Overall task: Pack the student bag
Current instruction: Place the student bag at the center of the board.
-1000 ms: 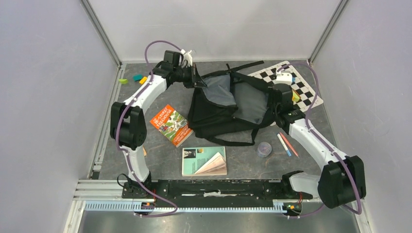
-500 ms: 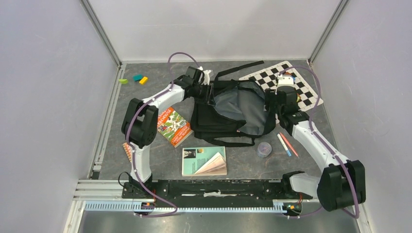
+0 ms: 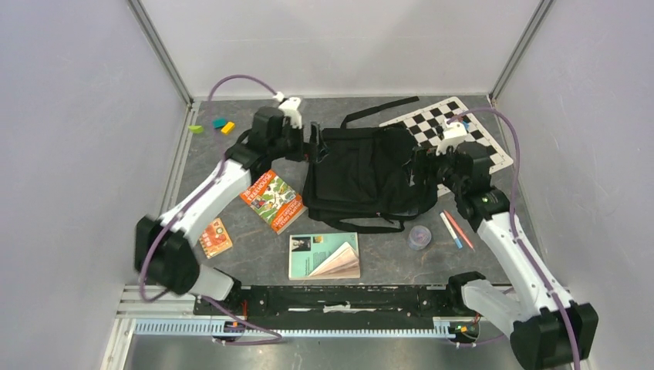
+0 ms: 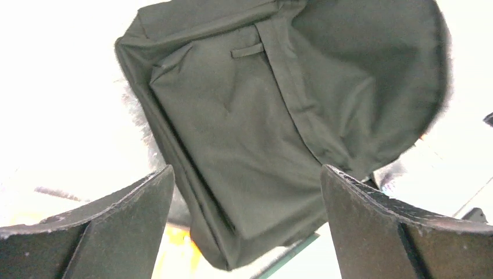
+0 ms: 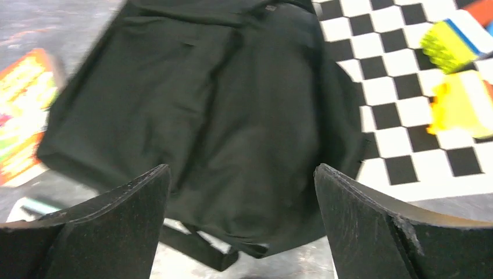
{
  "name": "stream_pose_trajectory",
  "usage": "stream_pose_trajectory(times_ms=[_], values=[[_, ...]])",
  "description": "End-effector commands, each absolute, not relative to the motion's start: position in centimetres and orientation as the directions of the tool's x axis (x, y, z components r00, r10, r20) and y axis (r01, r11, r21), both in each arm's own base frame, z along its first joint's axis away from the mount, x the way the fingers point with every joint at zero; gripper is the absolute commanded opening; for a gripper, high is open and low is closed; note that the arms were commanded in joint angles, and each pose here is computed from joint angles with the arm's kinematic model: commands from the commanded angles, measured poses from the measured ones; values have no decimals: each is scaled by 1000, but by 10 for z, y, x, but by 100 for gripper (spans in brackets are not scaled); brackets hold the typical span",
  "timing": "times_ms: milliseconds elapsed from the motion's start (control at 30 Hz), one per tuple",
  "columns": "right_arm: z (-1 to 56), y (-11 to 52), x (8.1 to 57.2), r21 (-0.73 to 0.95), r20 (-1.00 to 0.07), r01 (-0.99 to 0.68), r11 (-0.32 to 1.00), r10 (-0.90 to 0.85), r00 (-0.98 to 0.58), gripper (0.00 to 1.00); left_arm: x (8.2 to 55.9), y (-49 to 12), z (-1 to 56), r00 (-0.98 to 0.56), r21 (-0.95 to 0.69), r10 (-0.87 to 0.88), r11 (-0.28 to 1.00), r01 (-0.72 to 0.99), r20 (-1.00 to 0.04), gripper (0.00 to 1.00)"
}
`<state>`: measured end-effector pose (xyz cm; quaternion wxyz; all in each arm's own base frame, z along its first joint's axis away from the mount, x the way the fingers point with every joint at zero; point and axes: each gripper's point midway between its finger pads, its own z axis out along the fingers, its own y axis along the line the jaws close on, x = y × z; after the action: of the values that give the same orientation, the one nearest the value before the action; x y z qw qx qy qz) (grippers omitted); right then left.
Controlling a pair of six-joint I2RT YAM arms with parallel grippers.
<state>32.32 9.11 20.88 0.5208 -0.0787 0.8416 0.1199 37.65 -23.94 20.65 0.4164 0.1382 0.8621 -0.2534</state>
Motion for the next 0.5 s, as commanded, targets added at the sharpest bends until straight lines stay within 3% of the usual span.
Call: stream_pose_trajectory(times_ms=[0,200,333,467], values=[[221,140,283,287,-894,-469,835,58,-444,98,338,-215,232,-573,-376,-100,842,388,-814,100],[203,195,220,270,-936,-728,630,-6,-353,98,252,-198,177,-701,-495,-156,812,310,-696,100],[207,228,185,208,-973,-867,452,1,-232,98,216,-189,143,-774,-569,-221,796,209,-593,100],[197,254,166,204,-973,-923,325,-34,-227,98,196,-171,117,-792,-594,-314,801,75,-524,100]])
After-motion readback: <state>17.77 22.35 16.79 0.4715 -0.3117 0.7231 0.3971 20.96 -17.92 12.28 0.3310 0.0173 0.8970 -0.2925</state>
